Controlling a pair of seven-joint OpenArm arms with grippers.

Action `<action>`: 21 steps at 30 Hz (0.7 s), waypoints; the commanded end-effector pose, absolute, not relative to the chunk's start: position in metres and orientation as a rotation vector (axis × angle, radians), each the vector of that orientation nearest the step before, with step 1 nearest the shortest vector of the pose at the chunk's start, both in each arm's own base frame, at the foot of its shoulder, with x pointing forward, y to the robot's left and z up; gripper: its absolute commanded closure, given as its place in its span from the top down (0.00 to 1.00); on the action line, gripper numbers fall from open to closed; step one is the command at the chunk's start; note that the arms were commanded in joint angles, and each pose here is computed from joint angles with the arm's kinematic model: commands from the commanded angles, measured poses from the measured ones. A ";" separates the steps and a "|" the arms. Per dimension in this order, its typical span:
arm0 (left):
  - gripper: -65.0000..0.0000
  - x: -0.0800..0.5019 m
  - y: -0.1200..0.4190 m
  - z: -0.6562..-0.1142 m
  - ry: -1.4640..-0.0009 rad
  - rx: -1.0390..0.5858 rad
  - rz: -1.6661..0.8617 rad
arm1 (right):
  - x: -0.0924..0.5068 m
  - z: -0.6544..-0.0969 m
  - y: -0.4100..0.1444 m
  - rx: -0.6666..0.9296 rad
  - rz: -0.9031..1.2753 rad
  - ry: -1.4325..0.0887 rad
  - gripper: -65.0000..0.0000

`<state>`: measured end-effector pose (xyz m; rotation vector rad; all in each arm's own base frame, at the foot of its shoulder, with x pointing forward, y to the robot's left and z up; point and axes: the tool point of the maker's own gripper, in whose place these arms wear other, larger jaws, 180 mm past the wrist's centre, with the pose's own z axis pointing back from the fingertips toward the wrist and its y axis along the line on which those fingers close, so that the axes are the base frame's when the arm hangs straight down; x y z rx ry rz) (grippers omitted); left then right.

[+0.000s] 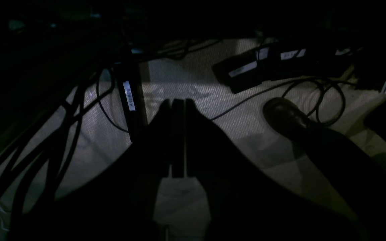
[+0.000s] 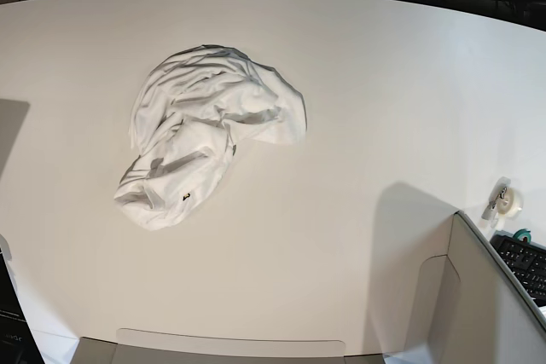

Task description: Layout the t-shirt on the table in an organized manner, then fold the t-shirt properly

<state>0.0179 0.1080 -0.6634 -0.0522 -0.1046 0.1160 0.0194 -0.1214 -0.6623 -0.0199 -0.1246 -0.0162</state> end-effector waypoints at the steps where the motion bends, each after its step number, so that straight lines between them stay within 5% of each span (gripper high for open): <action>1: 0.00 0.021 0.108 -0.663 -0.118 -0.053 0.107 | 0.019 -0.662 -0.121 -0.018 -0.016 -0.131 0.01; 21: 0.00 0.017 0.119 -0.657 -0.178 -0.033 0.107 | -0.004 -0.653 -0.136 -0.043 -0.003 -0.169 0.00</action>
